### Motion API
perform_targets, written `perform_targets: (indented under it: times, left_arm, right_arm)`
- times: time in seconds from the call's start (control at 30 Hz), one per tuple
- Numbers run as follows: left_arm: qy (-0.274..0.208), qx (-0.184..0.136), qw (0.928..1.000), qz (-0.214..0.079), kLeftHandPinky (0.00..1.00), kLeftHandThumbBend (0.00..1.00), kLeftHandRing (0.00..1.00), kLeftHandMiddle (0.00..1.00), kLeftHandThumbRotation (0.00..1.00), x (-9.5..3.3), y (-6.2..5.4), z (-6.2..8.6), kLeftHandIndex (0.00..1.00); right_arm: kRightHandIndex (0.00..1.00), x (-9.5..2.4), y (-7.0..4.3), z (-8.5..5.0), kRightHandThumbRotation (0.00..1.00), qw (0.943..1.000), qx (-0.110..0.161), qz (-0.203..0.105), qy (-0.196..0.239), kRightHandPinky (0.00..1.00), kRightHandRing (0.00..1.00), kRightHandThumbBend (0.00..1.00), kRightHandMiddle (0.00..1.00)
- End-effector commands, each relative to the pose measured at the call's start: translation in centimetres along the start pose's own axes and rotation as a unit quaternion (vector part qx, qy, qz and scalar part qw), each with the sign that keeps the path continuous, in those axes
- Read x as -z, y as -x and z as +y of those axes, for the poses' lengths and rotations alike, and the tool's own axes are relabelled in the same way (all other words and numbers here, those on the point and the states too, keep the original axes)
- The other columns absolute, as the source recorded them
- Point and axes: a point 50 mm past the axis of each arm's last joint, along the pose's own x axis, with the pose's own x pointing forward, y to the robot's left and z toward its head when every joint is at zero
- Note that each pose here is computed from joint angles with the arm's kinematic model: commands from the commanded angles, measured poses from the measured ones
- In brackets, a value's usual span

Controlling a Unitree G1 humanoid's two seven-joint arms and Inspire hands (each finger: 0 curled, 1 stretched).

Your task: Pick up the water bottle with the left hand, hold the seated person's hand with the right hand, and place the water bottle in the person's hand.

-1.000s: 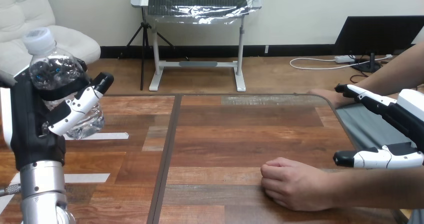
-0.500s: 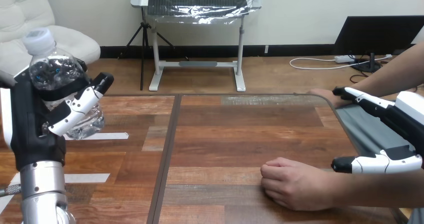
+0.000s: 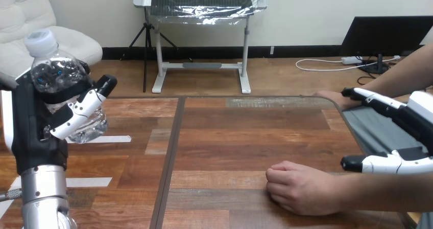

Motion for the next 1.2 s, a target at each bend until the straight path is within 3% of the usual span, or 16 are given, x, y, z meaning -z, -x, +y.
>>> perform_targets:
  times: [0.0,1.17]
  left_arm:
    - [0.008,0.006,0.9987,-0.049,0.24,0.59,0.29,0.34,0.00,-1.61,-1.12,-0.65,0.40]
    - [0.013,0.003,0.9987,-0.048,0.24,0.60,0.29,0.34,0.00,-1.68,-1.10,-0.55,0.40]
  right_arm:
    - [0.94,-1.28,0.00,-1.36,0.76,0.9990,0.033,-0.029,0.007,0.86,0.92,1.00,0.94]
    - [0.93,-1.56,0.07,-1.33,0.74,0.9991,0.026,-0.032,0.003,0.88,0.92,1.00,0.93]
